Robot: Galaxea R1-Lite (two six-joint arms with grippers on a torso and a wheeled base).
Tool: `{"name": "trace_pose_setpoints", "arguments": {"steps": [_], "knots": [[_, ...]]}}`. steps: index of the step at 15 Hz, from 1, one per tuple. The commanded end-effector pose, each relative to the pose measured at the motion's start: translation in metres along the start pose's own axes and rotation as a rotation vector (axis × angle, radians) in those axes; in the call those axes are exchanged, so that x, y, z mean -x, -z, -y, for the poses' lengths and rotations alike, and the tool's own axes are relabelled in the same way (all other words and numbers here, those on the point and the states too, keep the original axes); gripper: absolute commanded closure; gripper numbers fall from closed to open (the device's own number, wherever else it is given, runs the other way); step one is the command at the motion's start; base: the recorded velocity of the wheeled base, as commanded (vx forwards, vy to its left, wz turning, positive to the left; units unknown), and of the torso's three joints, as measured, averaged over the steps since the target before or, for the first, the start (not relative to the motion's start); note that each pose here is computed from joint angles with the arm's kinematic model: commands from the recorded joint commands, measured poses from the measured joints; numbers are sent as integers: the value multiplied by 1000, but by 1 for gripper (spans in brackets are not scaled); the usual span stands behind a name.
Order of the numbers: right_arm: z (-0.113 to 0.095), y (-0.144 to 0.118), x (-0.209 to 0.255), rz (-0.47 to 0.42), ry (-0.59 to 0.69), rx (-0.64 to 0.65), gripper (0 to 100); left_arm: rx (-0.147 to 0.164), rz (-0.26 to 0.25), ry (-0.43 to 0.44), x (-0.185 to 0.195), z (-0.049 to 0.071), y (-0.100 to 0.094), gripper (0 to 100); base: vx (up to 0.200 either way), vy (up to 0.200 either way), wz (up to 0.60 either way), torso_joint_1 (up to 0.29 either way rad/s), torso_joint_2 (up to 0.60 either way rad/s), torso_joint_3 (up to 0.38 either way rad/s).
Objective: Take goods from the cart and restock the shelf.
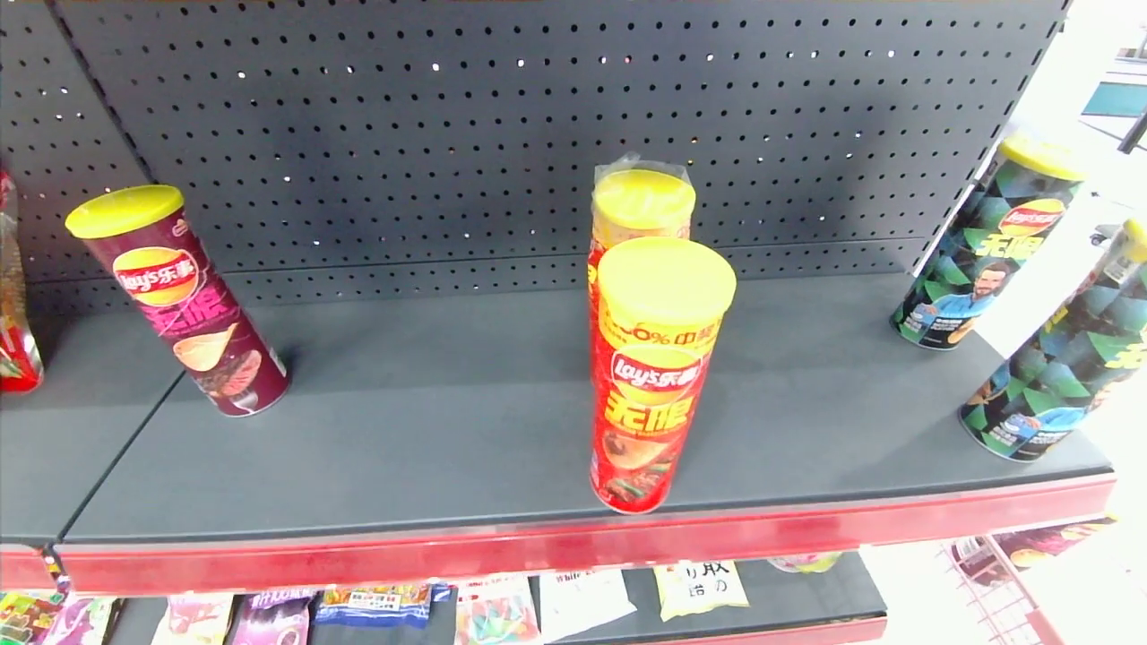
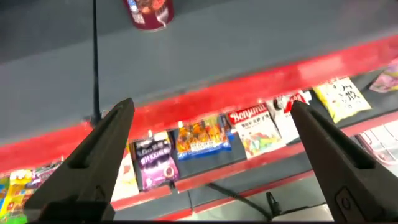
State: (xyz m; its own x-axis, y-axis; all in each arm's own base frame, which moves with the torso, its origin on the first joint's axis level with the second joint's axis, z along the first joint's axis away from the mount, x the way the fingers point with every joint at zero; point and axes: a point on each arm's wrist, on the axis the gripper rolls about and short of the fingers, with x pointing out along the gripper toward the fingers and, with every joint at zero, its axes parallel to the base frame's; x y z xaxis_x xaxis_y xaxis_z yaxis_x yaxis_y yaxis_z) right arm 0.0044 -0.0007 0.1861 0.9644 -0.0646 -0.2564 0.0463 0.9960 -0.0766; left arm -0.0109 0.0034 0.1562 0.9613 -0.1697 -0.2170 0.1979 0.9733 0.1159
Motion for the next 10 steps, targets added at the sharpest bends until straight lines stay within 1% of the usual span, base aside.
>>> {"name": "trace_pose_setpoints", "arguments": {"steps": [1,2,4,6,8,9,10], "knots": [[0,2,1,2,0,3,0,-1,1,-1,0,0,0,0,-200,0,0,-7,-7,7],[0,7,0,-11,-1,9,0,-1,12,-4,2,0,1,0,-200,0,0,-7,-12,2],[-1,13,2,-6,-2,9,0,0,20,-12,3,0,2,0,-200,0,0,-2,0,-2],[-2,24,4,-3,-3,50,0,-2,19,-20,3,0,2,0,-200,0,0,7,-2,5],[-2,25,4,-1,-3,59,0,-1,20,-20,4,0,2,0,-200,0,0,0,2,2],[-2,25,4,-3,-3,59,0,-5,22,-19,4,0,2,0,0,0,0,0,0,0],[-2,25,4,-1,-3,59,0,-20,23,-21,4,0,2,0,0,0,0,0,0,0]]}}
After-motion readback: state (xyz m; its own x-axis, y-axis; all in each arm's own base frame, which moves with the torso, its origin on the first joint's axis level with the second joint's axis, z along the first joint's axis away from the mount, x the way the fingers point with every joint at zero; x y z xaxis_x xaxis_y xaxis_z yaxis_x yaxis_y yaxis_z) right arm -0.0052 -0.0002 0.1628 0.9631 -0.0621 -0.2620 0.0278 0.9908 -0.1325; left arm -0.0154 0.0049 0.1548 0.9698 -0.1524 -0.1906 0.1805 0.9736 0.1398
